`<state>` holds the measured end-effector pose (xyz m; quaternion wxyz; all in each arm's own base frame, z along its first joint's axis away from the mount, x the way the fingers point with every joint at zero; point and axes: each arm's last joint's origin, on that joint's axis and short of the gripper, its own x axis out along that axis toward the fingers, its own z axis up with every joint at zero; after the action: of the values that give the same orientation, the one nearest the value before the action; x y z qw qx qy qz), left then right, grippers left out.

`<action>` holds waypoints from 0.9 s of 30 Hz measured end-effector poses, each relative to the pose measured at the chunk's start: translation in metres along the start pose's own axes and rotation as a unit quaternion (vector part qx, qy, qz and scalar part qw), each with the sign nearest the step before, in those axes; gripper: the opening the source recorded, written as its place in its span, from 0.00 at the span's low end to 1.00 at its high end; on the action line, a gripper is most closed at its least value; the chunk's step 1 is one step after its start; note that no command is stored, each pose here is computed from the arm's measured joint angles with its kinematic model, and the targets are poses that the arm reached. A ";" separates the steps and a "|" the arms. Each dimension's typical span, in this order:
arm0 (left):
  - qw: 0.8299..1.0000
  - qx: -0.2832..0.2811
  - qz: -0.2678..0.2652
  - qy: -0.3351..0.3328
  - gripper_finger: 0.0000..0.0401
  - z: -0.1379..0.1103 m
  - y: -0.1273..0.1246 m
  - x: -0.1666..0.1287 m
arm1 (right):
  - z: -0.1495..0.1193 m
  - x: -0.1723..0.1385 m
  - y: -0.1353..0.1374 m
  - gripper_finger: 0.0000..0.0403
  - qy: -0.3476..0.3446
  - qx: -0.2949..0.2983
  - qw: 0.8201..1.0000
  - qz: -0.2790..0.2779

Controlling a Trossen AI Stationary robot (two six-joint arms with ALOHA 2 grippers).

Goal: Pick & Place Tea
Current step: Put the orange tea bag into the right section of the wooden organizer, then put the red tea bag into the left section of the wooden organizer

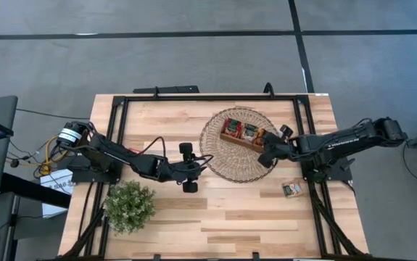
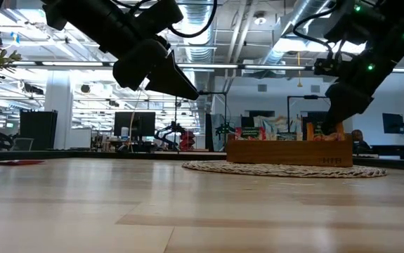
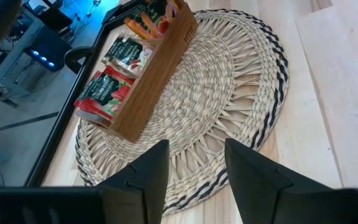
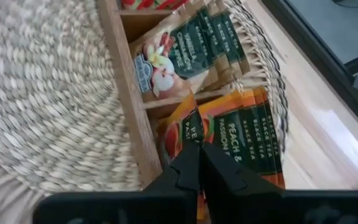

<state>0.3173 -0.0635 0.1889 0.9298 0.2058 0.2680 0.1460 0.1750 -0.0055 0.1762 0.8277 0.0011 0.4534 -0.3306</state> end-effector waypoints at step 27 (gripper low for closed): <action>0.998 0.043 0.017 0.045 0.37 -0.005 -0.001 -0.017 | 0.031 -0.058 0.066 0.34 -0.173 0.044 0.979 0.098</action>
<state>0.3013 -0.0690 0.1921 0.9046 0.2430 0.3122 0.1589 0.2131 0.0686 0.2186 0.9213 0.0243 0.2858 -0.2624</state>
